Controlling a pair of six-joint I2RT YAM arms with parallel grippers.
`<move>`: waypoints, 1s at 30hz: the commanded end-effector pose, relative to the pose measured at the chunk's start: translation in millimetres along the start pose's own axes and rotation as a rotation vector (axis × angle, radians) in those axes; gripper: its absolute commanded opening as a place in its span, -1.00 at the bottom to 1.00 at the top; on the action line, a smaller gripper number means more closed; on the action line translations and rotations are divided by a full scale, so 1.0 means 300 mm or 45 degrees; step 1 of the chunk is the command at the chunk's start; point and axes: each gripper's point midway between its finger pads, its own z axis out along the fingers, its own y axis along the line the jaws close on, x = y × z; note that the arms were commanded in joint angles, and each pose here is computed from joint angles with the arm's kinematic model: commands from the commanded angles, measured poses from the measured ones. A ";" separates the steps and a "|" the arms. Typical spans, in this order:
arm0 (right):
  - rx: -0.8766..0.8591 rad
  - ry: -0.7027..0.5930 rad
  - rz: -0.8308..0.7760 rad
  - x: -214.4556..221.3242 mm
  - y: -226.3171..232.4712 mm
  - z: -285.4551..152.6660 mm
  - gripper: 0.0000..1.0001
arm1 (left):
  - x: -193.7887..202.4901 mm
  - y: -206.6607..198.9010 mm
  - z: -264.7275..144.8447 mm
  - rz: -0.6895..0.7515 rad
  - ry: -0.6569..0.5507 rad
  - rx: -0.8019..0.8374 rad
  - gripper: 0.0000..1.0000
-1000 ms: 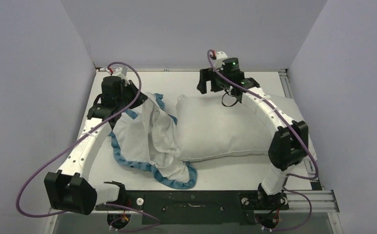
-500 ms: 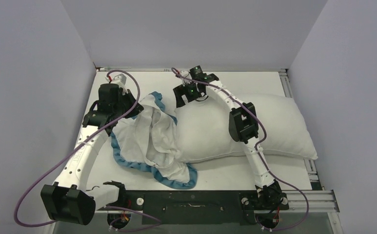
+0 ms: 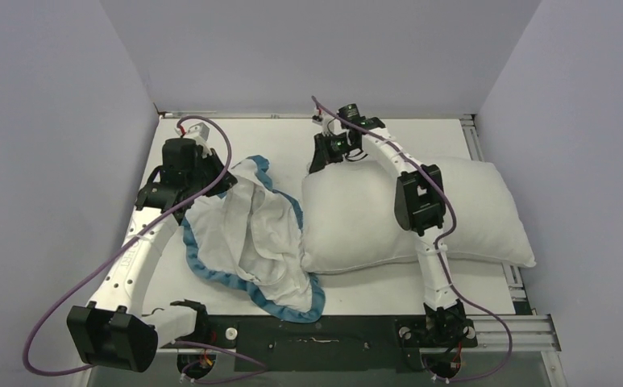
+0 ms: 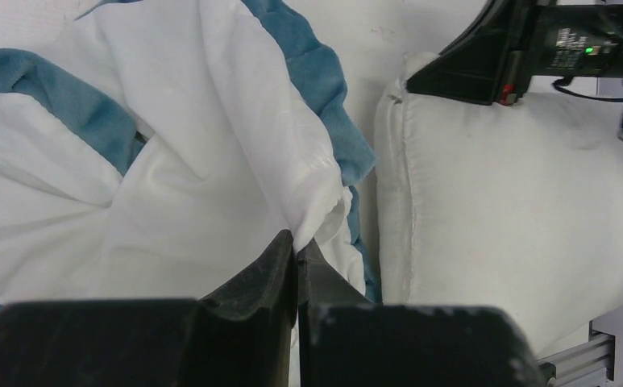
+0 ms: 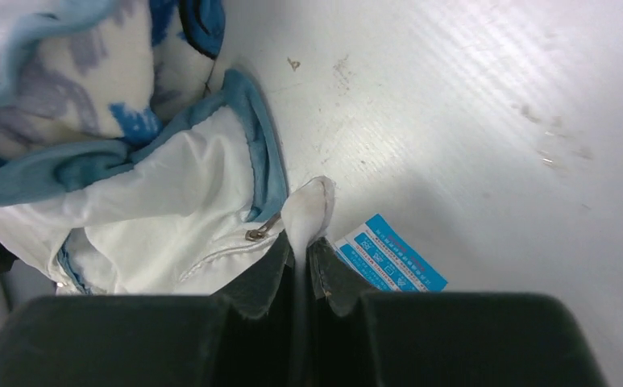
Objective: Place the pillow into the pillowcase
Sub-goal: Pick up the pillow at the center of the board.
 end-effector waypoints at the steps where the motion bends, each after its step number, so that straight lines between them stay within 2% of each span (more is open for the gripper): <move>1: 0.149 -0.385 -0.231 -0.280 0.222 -0.351 -0.89 | -0.085 -0.067 -0.029 0.017 -0.082 0.076 -1.00; 8: 0.361 -0.830 -0.331 -0.415 0.409 -0.683 -0.89 | -0.138 -0.124 -0.043 0.032 -0.124 0.119 -1.00; 14: 0.468 -1.148 -0.401 -0.419 0.564 -0.884 -0.89 | -0.142 -0.175 -0.033 0.056 -0.130 0.152 -1.00; 17: 0.480 -1.144 -0.430 -0.373 0.594 -0.860 -0.89 | -0.125 -0.183 -0.016 0.064 -0.110 0.151 -1.00; 20: 0.488 -1.029 -0.450 -0.286 0.580 -0.751 -0.85 | -0.108 -0.187 -0.002 0.074 -0.097 0.147 -1.00; 22: 0.469 -0.942 -0.464 -0.217 0.569 -0.670 -0.62 | -0.093 -0.181 0.009 0.075 -0.084 0.141 -1.00; 28: 0.366 -0.741 -0.579 -0.018 0.652 -0.479 -0.23 | -0.040 -0.190 0.045 0.076 -0.057 0.170 -1.00; 30: 0.356 -0.723 -0.606 0.020 0.678 -0.460 0.13 | -0.017 -0.211 0.064 0.072 -0.040 0.198 -1.00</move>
